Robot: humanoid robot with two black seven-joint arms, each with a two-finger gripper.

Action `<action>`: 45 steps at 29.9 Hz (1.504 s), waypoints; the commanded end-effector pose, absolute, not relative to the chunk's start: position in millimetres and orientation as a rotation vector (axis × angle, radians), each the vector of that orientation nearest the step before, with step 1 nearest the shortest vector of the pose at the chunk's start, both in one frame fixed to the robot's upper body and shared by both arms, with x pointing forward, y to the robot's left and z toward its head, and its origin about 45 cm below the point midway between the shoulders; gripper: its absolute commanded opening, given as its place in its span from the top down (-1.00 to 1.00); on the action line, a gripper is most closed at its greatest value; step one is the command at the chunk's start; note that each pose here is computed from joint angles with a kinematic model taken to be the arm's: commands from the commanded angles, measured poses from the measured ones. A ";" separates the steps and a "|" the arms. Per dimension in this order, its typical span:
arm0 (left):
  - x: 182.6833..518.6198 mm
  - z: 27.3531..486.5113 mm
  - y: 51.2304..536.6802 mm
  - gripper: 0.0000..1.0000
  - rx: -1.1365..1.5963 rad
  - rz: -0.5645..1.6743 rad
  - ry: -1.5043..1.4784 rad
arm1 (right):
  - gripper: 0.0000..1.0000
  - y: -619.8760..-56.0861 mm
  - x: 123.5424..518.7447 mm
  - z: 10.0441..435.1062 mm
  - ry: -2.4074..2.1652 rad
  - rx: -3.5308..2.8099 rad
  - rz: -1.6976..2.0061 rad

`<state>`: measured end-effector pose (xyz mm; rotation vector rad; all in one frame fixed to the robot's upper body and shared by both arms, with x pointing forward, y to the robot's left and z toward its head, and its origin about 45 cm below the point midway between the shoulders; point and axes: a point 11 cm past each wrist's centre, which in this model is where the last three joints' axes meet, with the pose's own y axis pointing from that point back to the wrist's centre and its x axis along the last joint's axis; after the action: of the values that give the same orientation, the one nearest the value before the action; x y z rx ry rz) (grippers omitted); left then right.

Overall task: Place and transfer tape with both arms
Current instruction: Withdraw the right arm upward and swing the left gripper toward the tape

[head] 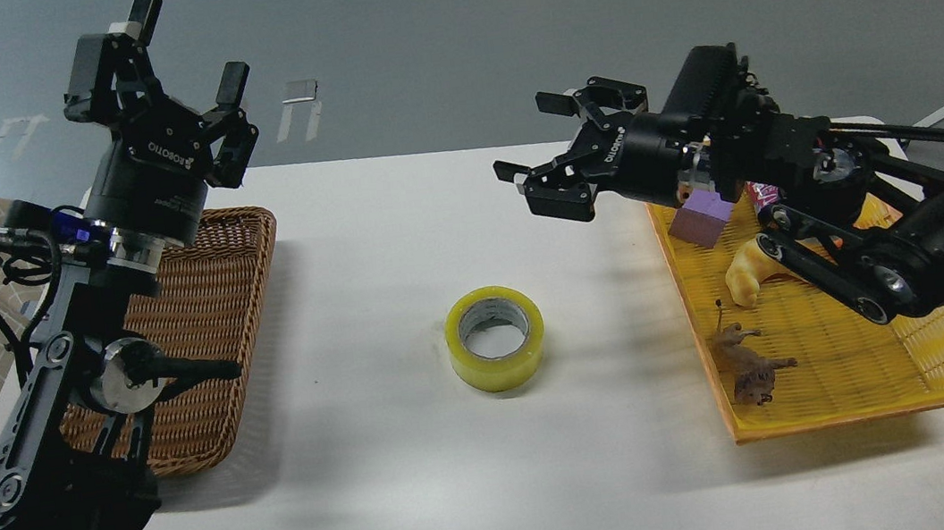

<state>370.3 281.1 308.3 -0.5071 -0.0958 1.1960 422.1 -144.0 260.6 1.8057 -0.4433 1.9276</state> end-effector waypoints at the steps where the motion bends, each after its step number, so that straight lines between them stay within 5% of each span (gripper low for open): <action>1: 373.7 312.2 279.6 -0.98 -0.518 1.204 -0.091 | -0.98 -155.5 409.3 278.4 -0.612 1.844 1.964; 11: 381.4 319.0 291.0 -0.98 -0.586 1.286 -0.026 | -1.00 -172.2 403.7 334.9 -1.072 2.064 1.874; 22: 381.9 320.1 302.1 -0.98 -0.583 1.317 -0.026 | -1.00 -176.6 403.6 342.9 -1.473 2.697 1.203; 34: 382.8 327.8 301.4 -0.98 -0.558 1.289 -0.065 | -1.00 -192.3 403.2 371.8 -1.412 3.086 0.859; 45: 387.0 312.8 299.1 -0.98 -0.440 1.322 0.010 | -1.00 -207.5 412.5 402.9 -1.517 3.125 0.909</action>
<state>385.6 300.0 309.3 -0.4547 0.0264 1.3289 412.9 -207.9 402.0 3.1180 -1.5216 0.9090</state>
